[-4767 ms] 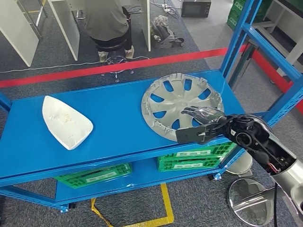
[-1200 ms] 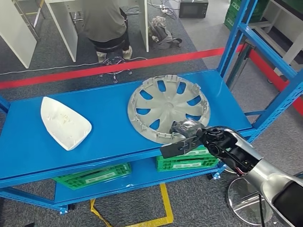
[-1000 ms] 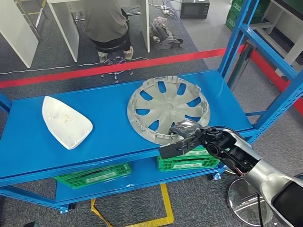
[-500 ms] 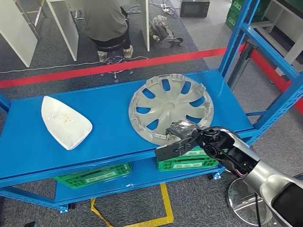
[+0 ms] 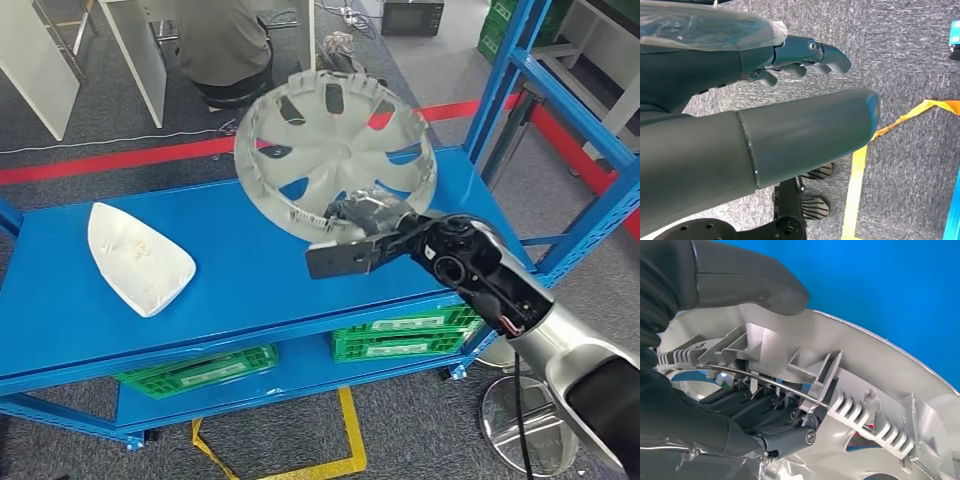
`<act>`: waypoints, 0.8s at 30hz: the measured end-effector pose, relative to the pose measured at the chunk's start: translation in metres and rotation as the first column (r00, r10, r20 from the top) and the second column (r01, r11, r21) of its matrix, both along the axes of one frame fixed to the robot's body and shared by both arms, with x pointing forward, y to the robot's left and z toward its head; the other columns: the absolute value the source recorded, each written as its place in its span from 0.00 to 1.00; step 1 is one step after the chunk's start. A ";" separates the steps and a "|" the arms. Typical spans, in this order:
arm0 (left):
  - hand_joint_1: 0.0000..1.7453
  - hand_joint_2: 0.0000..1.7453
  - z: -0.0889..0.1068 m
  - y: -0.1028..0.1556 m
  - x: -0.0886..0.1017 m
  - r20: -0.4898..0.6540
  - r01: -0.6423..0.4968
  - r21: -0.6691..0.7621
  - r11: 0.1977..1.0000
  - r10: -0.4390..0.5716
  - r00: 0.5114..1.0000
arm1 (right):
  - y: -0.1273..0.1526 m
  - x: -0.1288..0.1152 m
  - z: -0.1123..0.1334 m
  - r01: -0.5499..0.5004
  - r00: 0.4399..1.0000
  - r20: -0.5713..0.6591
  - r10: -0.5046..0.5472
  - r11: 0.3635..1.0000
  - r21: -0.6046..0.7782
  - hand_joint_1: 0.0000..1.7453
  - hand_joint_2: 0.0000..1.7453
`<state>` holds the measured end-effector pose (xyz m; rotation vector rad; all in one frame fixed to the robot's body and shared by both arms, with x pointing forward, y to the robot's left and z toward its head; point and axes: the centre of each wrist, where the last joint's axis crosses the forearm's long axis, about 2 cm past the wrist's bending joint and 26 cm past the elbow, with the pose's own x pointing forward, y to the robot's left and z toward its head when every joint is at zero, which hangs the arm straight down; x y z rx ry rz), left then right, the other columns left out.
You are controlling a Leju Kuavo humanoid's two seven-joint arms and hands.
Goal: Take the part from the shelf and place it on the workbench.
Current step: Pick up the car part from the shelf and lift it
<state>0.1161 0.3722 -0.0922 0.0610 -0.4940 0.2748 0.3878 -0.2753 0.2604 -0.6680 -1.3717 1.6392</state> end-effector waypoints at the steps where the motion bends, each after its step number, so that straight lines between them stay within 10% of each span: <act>1: 0.00 0.00 0.000 0.000 -0.001 -0.001 -0.002 0.000 1.000 0.002 1.000 | -0.001 0.002 0.009 0.003 1.000 0.018 -0.003 1.000 0.028 1.00 1.00; 13: 0.00 0.00 -0.002 0.001 -0.008 -0.005 -0.024 0.002 1.000 0.024 1.000 | -0.014 0.016 0.061 0.010 0.993 0.111 -0.046 0.951 0.309 1.00 1.00; 24: 0.00 0.00 -0.003 0.001 -0.012 0.009 -0.035 0.024 0.999 0.035 0.999 | -0.036 0.029 0.085 0.019 0.991 0.092 -0.097 0.784 0.621 1.00 1.00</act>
